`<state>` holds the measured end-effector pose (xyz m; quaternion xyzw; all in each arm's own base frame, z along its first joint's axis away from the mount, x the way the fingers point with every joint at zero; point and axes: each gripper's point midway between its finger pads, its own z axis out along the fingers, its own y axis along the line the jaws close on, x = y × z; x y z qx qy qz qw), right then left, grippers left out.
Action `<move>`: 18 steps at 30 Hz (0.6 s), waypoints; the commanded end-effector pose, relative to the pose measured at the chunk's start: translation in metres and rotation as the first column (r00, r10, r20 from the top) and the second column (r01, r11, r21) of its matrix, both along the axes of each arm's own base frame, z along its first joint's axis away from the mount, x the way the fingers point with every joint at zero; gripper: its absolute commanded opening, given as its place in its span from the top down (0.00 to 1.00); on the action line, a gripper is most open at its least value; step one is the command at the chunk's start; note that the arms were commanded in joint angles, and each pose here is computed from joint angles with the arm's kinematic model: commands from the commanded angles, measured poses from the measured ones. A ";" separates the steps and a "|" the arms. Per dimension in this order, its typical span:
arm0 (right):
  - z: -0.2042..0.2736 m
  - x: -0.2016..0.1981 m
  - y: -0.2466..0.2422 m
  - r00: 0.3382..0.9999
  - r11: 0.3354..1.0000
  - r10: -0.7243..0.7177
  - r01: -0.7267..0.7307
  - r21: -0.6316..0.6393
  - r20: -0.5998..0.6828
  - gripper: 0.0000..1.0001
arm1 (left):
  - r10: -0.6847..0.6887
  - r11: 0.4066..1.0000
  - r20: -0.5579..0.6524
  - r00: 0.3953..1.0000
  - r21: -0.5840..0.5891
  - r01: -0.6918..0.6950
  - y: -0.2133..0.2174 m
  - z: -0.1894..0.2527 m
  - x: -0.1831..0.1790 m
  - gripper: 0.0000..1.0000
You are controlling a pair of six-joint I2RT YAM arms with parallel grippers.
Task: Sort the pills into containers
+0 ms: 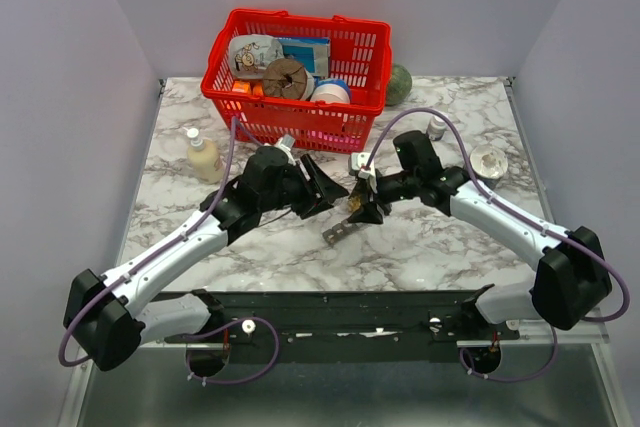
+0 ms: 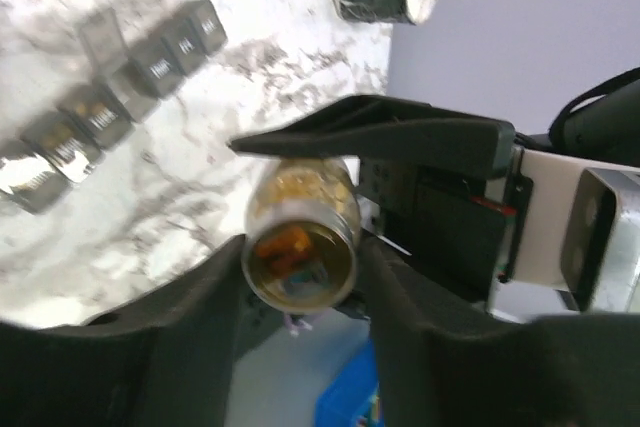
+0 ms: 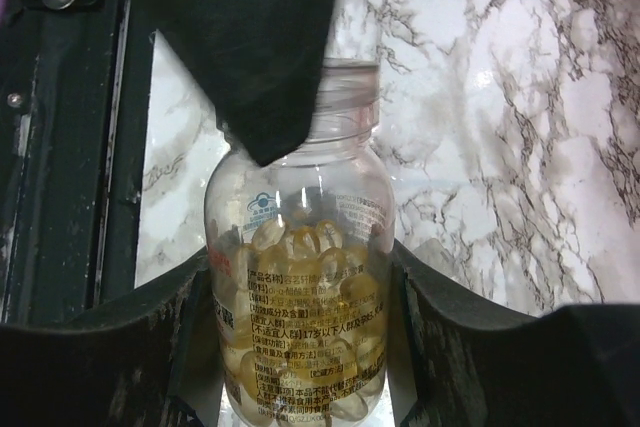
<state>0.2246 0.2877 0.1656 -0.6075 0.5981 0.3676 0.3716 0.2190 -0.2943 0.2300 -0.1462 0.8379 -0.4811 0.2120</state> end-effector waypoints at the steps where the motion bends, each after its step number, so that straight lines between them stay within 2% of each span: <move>1: 0.003 0.015 0.002 0.998 0.999 -0.046 0.045 0.010 0.045 0.96 | -0.092 0.988 0.040 0.995 -0.123 0.096 -0.012 0.044 -0.014 0.21; 6: 0.005 0.011 0.003 0.999 0.999 -0.026 0.026 0.020 0.033 0.96 | -0.079 0.986 0.124 0.989 -0.139 0.096 0.005 0.054 -0.009 0.01; 9: 0.007 0.008 0.004 1.000 0.999 -0.010 0.009 0.031 0.029 0.96 | -0.114 0.984 0.237 0.965 -0.108 0.143 0.014 0.057 -0.013 0.01; 10: 0.007 0.005 0.004 1.000 0.999 0.000 -0.001 0.032 0.022 0.96 | -0.121 0.985 0.292 0.949 -0.082 0.151 0.020 0.060 -0.015 0.01; 11: 0.008 0.003 0.004 1.000 0.999 0.013 -0.014 0.037 0.023 0.96 | -0.142 0.988 0.333 0.932 -0.008 0.154 0.027 0.053 -0.014 0.01; 12: 0.010 -0.002 0.006 0.999 0.998 0.039 -0.040 0.051 0.015 0.96 | -0.186 0.982 0.423 0.887 0.099 0.159 0.035 0.048 -0.011 0.01; 14: 0.009 -0.007 0.006 0.998 0.996 0.066 -0.067 0.056 0.003 0.96 | -0.235 0.966 0.499 0.834 0.213 0.144 0.047 0.042 -0.010 0.01; 15: 0.011 -0.010 0.007 0.997 0.995 0.082 -0.081 0.066 -0.002 0.96 | -0.289 0.948 0.552 0.782 0.281 0.151 0.052 0.039 -0.009 0.01; 18: 0.012 -0.014 0.007 0.994 0.992 0.105 -0.105 0.071 -0.004 0.96 | -0.397 0.913 0.627 0.670 0.341 0.223 0.050 0.038 -0.019 0.01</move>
